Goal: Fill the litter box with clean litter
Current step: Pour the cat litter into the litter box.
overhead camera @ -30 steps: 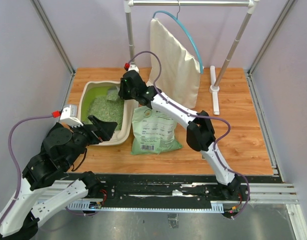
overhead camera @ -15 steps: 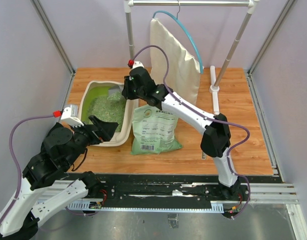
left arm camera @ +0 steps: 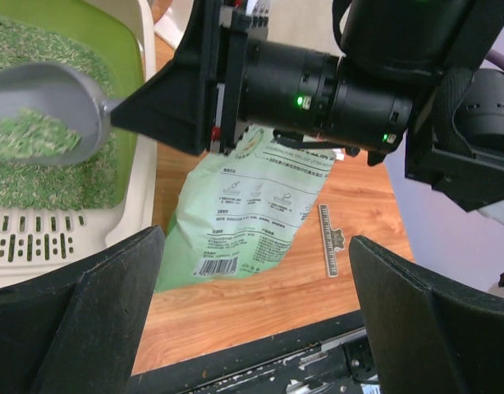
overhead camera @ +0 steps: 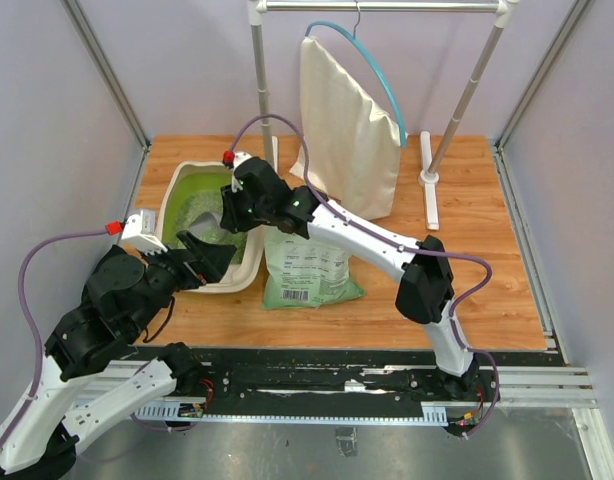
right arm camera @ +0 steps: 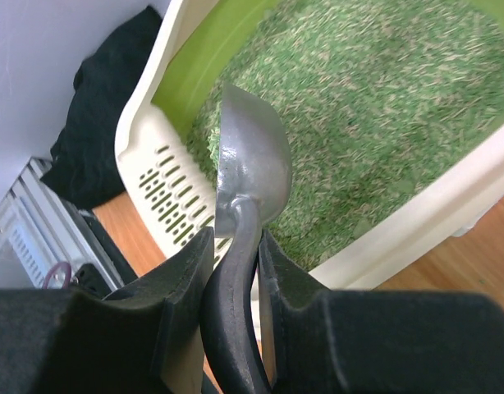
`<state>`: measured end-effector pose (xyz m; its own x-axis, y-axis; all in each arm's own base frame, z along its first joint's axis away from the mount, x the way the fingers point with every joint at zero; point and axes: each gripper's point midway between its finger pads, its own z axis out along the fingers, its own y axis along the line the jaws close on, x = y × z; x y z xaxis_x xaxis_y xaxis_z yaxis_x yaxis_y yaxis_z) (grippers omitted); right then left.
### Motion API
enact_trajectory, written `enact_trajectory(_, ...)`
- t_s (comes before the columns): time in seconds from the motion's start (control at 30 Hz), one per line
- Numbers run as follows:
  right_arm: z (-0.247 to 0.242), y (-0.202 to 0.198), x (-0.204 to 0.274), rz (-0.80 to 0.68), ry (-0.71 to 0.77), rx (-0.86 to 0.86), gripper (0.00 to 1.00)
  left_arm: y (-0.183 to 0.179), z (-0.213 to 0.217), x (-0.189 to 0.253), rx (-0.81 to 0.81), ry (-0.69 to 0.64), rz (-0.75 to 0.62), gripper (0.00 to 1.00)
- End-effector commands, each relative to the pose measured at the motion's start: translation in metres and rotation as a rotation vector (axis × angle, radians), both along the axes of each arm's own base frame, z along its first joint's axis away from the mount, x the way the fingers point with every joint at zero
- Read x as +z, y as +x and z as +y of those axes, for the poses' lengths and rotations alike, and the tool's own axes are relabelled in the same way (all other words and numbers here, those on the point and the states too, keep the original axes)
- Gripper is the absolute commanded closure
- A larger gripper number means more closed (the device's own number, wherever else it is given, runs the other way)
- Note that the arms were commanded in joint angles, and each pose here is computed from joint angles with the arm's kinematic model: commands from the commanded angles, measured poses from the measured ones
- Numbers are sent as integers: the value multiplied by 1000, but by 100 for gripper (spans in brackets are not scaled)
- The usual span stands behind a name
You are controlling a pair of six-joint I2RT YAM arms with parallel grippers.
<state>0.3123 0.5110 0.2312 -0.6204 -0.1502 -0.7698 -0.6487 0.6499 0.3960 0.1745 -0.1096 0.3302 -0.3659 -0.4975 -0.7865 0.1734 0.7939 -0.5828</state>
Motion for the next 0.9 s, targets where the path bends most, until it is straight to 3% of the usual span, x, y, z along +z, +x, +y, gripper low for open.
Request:
enact_trajectory(0.0, 4, -7, 15, -99, -43, 32, 99, -1, 4, 16, 14, -40, -39, 0)
enact_trajectory(0.33, -32, 25, 65, -353, -112, -105, 99, -1, 5, 16, 14, -41, -40, 0)
enact_trajectory(0.6, -52, 22, 110, -461, -22, -159, 99, -2, 5, 14, 19, -42, -34, 0)
enact_trajectory(0.87, -57, 7, 126, -441, 37, -101, 99, -1, 2, 12, 12, -49, -32, 0)
